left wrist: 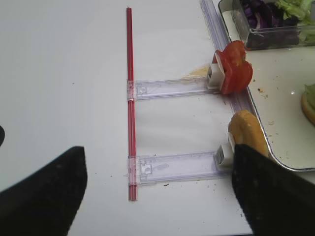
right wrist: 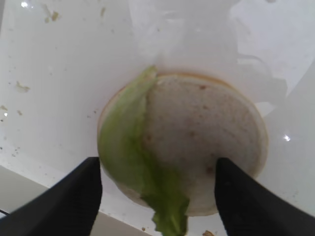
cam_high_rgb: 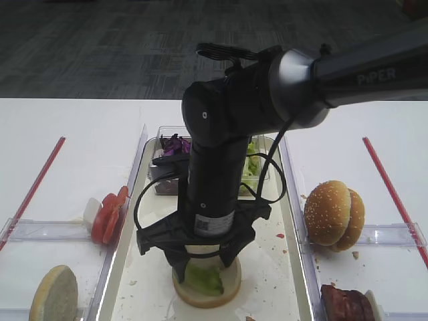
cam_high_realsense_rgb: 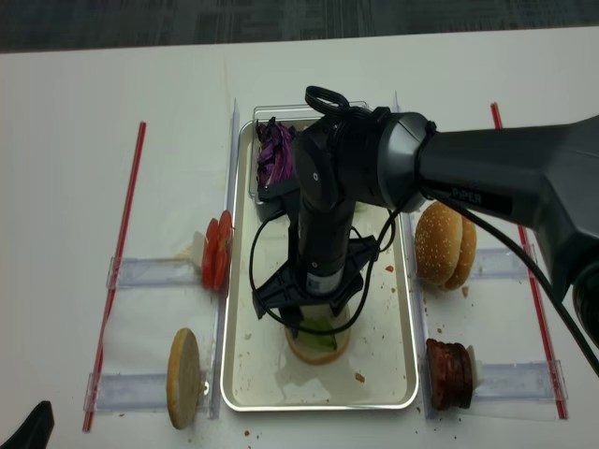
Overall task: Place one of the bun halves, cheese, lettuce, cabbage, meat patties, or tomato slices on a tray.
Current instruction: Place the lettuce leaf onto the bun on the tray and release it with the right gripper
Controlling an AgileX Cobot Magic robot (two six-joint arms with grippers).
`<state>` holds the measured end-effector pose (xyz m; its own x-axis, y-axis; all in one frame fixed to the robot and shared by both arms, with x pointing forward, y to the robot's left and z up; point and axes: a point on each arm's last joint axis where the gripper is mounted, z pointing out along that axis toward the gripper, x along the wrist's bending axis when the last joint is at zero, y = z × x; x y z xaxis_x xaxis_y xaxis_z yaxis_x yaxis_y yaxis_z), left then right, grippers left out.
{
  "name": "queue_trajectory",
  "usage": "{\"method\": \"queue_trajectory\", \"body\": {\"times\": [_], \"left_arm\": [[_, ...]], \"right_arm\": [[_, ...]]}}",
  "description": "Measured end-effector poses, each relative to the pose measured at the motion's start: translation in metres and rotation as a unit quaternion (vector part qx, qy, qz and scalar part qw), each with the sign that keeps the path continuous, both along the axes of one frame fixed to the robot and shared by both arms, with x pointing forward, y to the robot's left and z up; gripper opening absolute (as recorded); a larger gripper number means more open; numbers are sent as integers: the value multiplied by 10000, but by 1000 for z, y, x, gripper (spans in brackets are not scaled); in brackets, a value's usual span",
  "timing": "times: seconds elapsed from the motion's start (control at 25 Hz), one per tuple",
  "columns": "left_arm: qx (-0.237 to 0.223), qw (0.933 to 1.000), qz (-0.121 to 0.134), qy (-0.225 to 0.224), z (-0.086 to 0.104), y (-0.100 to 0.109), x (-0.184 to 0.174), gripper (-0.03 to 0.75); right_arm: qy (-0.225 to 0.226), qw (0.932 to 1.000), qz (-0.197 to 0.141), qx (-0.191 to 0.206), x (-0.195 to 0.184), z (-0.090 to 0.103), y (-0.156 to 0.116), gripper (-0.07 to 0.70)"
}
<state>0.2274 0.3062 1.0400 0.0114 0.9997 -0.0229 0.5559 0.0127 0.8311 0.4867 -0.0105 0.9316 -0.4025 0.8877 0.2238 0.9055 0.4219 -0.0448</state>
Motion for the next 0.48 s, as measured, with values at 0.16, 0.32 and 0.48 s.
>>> {"method": "queue_trajectory", "body": {"times": [0.16,0.32,0.48], "left_arm": [[0,10000,0,0,0,0,0,575],[0,10000,0,0,0,0,0,575],[0,10000,0,0,0,0,0,575]], "right_arm": [[56,10000,14,-54,0,2,0,529],[29,9999,47,-99,3,11,2,531],[20,9999,97,-140,6,20,4,532]]}}
